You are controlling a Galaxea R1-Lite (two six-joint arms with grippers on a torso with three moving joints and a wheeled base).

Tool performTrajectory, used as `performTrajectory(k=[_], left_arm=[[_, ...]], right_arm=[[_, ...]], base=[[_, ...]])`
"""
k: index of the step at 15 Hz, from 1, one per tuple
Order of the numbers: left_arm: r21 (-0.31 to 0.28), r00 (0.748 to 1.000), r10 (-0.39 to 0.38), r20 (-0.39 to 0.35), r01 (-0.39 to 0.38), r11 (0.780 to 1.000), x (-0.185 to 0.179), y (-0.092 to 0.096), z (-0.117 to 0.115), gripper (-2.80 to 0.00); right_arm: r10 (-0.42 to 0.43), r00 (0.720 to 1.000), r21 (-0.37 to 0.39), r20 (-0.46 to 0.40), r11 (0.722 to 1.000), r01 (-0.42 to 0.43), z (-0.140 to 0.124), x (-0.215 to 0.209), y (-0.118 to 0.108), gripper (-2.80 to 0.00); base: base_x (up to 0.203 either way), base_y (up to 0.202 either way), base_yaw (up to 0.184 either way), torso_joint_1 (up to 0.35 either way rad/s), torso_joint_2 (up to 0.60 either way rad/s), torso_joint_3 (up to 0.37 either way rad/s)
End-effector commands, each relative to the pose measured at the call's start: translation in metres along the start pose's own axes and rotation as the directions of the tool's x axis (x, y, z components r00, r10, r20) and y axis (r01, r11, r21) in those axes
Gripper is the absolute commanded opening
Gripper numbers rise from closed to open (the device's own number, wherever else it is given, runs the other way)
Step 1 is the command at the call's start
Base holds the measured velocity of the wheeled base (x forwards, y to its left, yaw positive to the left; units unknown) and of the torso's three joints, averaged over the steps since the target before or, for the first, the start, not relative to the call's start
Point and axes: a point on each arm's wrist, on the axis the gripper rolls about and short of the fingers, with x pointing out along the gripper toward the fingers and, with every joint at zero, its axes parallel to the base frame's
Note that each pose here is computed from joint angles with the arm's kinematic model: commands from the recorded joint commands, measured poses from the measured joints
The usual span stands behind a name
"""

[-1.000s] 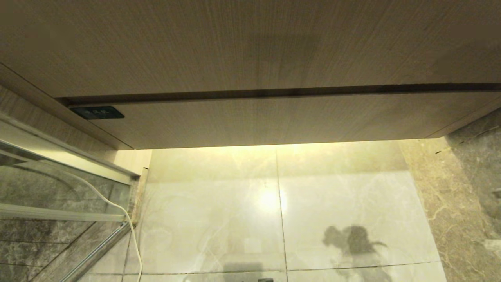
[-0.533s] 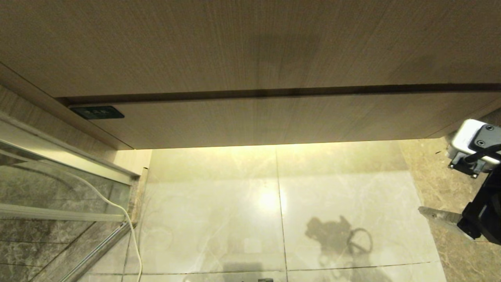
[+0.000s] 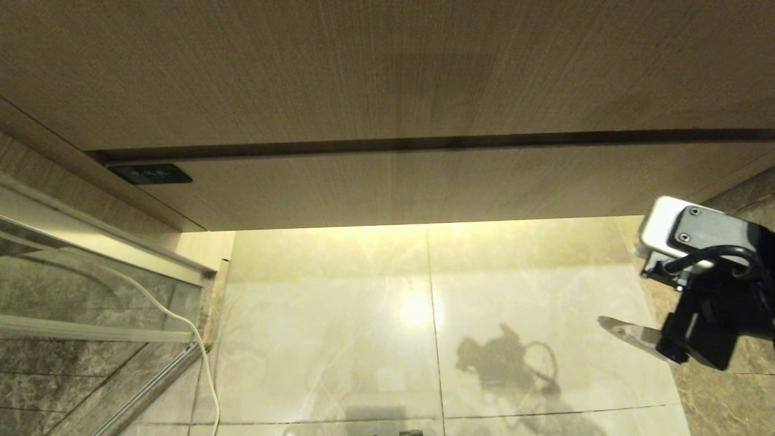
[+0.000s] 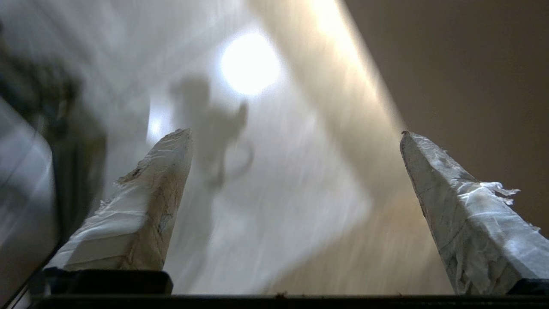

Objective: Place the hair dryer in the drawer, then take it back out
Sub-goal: Pull open the drawer

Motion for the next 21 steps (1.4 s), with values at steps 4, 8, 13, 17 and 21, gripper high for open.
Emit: performTrajectory(k=[4,8,13,17,21], left_arm=[[0.000,1.000,0.000,0.000,0.000,1.000,0.000,0.000,0.000,-2.80],[0.000,1.000,0.000,-0.001,0.000,1.000,0.000,0.000,0.000,-2.80],[0.000,1.000,0.000,-0.002,0.000,1.000,0.000,0.000,0.000,-2.80],[0.000,1.000,0.000,-0.002,0.000,1.000,0.000,0.000,0.000,-2.80],[0.000,1.000,0.000,-0.002,0.000,1.000,0.000,0.000,0.000,-2.80]], right_arm=[[0.015,0.855,-0.256,0.518,0.957,0.139,0.035,0.055,-0.009,0.00],[0.015,0.855,-0.256,0.519,0.957,0.139,0.035,0.055,-0.009,0.00],[-0.134,0.806,-0.201,0.576,0.933,0.299,0.033,0.118,-0.032,0.00],[-0.136,0.805,-0.201,0.578,0.932,0.301,0.033,0.118,-0.032,0.00],[-0.136,0.805,-0.201,0.578,0.932,0.301,0.033,0.118,-0.032,0.00]], base=[[0.000,0.000,0.000,0.000,0.00,0.000],[0.000,0.000,0.000,0.000,0.00,0.000],[0.000,0.000,0.000,0.000,0.00,0.000],[0.000,0.000,0.000,0.000,0.00,0.000],[0.000,0.000,0.000,0.000,0.00,0.000]])
